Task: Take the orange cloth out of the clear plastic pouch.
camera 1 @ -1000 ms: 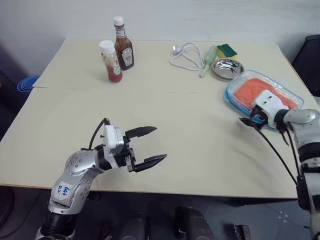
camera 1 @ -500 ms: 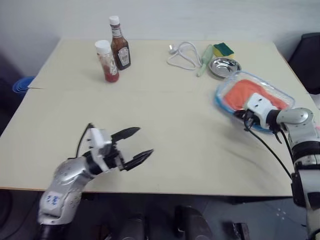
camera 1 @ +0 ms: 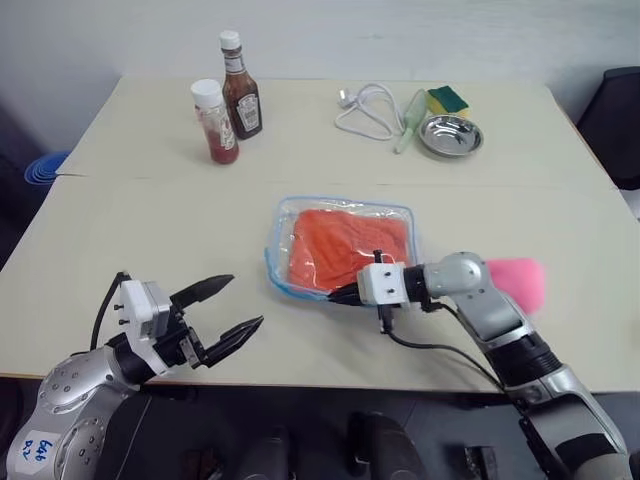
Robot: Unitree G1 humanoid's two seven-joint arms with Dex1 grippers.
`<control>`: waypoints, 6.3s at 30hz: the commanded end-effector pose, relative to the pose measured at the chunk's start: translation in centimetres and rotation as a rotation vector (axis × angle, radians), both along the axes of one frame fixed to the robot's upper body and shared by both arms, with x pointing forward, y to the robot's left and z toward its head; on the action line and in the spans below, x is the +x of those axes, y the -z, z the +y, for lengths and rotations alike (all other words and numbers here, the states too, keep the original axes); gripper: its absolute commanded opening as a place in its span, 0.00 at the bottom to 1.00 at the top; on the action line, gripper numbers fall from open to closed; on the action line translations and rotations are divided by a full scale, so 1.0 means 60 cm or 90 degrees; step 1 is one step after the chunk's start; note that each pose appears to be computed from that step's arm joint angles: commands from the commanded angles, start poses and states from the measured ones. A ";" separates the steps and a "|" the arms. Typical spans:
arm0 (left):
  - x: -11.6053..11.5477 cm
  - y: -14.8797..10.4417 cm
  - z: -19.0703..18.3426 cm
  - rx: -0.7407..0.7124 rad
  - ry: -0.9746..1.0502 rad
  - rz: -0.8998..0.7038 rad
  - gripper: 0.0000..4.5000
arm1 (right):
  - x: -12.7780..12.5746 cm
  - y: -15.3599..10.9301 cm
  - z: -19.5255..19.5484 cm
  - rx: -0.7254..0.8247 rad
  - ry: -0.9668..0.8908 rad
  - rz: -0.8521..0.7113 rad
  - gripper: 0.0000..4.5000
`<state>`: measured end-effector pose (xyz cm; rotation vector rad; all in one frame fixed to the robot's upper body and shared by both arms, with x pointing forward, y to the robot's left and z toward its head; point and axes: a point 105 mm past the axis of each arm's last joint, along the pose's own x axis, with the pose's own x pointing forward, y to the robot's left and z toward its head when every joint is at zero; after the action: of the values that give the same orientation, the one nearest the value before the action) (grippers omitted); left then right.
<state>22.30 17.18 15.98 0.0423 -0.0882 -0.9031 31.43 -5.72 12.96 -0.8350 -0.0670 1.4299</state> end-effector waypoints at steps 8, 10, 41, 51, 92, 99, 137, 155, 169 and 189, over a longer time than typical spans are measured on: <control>-0.006 -0.011 -0.011 0.024 0.028 -0.014 1.00 | -0.021 -0.154 -0.057 0.205 0.052 -0.017 0.82; -0.008 -0.009 -0.014 0.020 0.039 -0.004 1.00 | -0.048 -0.175 -0.109 0.234 0.053 0.089 0.96; 0.001 0.013 -0.067 0.023 0.173 0.022 1.00 | -0.101 -0.071 -0.268 0.113 0.288 0.487 0.00; 0.011 0.027 -0.080 0.024 0.196 0.030 1.00 | -0.100 0.023 -0.171 0.175 0.236 0.410 0.20; 0.070 0.132 -0.317 0.103 0.352 0.398 0.00 | 0.053 -0.017 -0.224 -0.105 0.038 -0.150 0.12; 0.078 0.111 -0.286 0.099 0.349 0.336 0.00 | 0.058 -0.016 -0.228 -0.092 0.059 -0.150 0.01; 0.065 0.148 -0.357 0.265 0.521 0.046 0.49 | 0.054 -0.006 -0.218 -0.058 0.086 -0.115 0.00; 0.072 0.117 -0.200 0.199 0.358 0.080 0.01 | 0.059 -0.015 -0.231 -0.058 0.102 -0.142 0.00; 0.141 0.082 0.005 0.142 0.053 0.126 0.01 | 0.061 -0.025 -0.227 -0.063 0.074 -0.179 0.00; 0.196 0.058 0.139 0.086 -0.153 0.137 0.12 | 0.064 -0.016 -0.233 -0.001 0.122 -0.136 0.00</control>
<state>34.29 24.95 11.13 0.0688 0.2189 -0.6724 35.23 -19.07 12.99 -0.9966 -0.1137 1.2047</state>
